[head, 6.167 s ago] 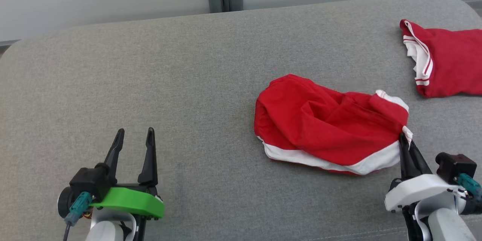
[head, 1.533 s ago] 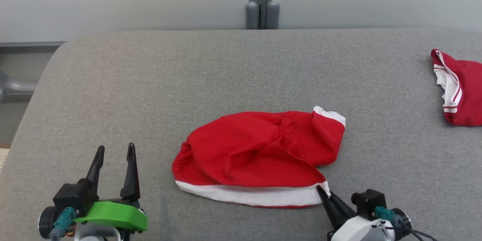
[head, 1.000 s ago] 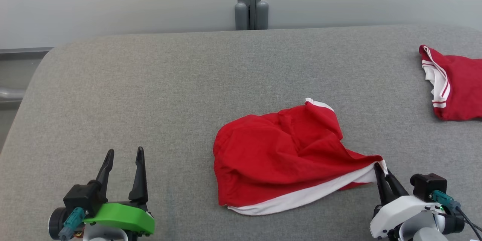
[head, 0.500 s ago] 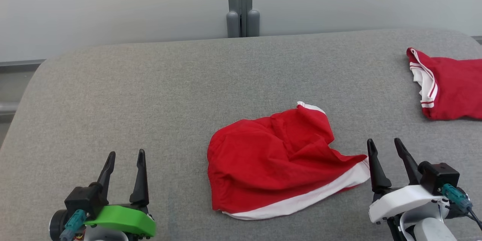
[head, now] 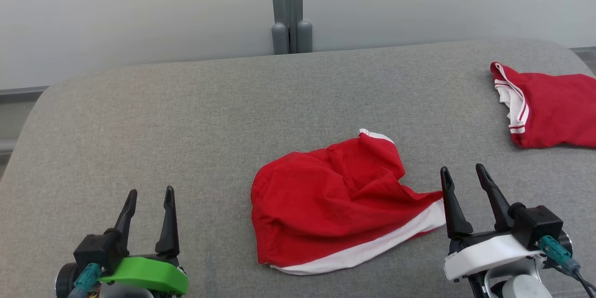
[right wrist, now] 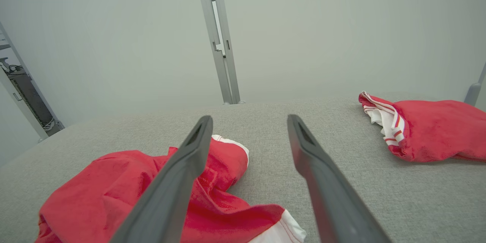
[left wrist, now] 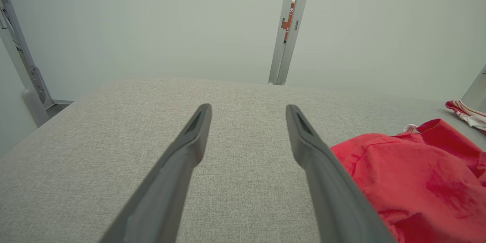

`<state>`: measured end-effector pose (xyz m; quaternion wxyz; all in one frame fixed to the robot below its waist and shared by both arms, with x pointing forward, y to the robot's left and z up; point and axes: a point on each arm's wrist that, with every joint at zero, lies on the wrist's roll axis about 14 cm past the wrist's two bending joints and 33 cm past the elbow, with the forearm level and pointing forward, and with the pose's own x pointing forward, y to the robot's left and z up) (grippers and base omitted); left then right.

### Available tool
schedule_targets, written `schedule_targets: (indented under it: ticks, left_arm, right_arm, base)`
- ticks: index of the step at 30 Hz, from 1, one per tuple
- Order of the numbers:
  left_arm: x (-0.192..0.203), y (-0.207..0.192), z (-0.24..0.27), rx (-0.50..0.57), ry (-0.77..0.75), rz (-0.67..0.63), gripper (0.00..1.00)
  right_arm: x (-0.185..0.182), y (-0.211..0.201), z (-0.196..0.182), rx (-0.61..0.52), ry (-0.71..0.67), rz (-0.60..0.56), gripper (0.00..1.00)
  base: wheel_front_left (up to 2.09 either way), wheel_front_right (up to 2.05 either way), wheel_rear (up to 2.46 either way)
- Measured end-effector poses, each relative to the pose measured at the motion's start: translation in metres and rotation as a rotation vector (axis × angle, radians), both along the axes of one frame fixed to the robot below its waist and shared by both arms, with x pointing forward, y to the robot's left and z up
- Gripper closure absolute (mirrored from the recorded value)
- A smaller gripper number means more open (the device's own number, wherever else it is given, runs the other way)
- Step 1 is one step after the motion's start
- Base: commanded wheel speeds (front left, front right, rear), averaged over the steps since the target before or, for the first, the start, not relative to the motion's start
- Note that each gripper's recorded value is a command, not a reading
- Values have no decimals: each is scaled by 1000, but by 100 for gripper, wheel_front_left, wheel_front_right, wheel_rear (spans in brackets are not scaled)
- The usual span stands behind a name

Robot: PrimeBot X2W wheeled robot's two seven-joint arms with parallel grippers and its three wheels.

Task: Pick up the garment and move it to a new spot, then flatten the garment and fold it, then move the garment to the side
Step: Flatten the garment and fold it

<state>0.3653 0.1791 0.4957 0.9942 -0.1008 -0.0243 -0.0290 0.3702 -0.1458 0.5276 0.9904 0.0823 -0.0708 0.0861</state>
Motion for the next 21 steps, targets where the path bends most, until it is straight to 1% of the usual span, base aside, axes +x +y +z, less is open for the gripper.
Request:
schedule_targets:
  ticks: [12, 21]
  left_arm:
    - [-1, 11, 4, 16, -15, 29, 0]
    - [-2, 10, 9, 27, -31, 26, 0]
  right_arm:
    - [-4, 3, 1, -11, -6, 4, 0]
    - [-5, 1, 2, -18, -11, -3, 0]
  base:
    - [0, 0, 0]
    - [0, 0, 0]
